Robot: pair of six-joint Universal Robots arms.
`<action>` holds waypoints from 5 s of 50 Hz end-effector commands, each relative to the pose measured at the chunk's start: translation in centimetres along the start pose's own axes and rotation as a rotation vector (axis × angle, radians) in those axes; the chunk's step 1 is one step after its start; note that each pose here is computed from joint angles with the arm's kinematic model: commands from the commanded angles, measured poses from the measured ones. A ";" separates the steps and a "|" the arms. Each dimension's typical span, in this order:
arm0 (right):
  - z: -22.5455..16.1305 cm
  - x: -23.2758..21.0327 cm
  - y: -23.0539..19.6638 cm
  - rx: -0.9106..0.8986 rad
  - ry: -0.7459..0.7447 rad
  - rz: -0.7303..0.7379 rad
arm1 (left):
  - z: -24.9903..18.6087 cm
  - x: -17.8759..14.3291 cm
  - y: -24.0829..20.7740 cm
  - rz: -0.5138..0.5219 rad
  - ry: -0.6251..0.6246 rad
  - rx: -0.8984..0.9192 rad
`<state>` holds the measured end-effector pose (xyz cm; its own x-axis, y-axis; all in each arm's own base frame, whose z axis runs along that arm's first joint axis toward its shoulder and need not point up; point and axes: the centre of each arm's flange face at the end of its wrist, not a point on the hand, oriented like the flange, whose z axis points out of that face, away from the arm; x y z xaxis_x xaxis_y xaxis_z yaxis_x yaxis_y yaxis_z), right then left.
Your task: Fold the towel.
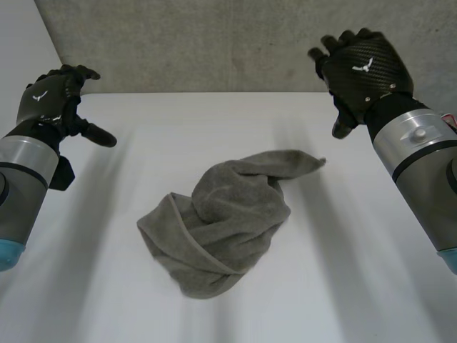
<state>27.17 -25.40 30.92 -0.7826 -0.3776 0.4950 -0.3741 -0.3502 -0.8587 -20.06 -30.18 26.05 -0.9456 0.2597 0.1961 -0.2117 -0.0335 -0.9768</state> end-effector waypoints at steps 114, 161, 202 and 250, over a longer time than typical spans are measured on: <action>-6.5 -19.7 9.0 -0.393 -0.641 0.415 | -1.4 2.3 12.6 0.279 0.600 -0.654; -5.2 -5.2 8.8 -0.423 -0.386 0.064 | -3.7 8.2 10.4 0.086 0.602 -0.495; -5.6 -3.8 17.4 -0.467 -0.305 0.061 | -6.0 10.6 12.3 0.067 0.734 -0.608; -5.1 -2.4 16.5 -0.371 -0.328 0.089 | -7.0 9.7 12.5 0.060 0.700 -0.640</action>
<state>21.25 -26.15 15.55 -0.6474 -0.6370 0.4184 -0.5282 -0.0209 -0.8489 -30.27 -21.36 15.29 -0.5406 0.8034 0.2496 0.2048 0.4135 -0.8872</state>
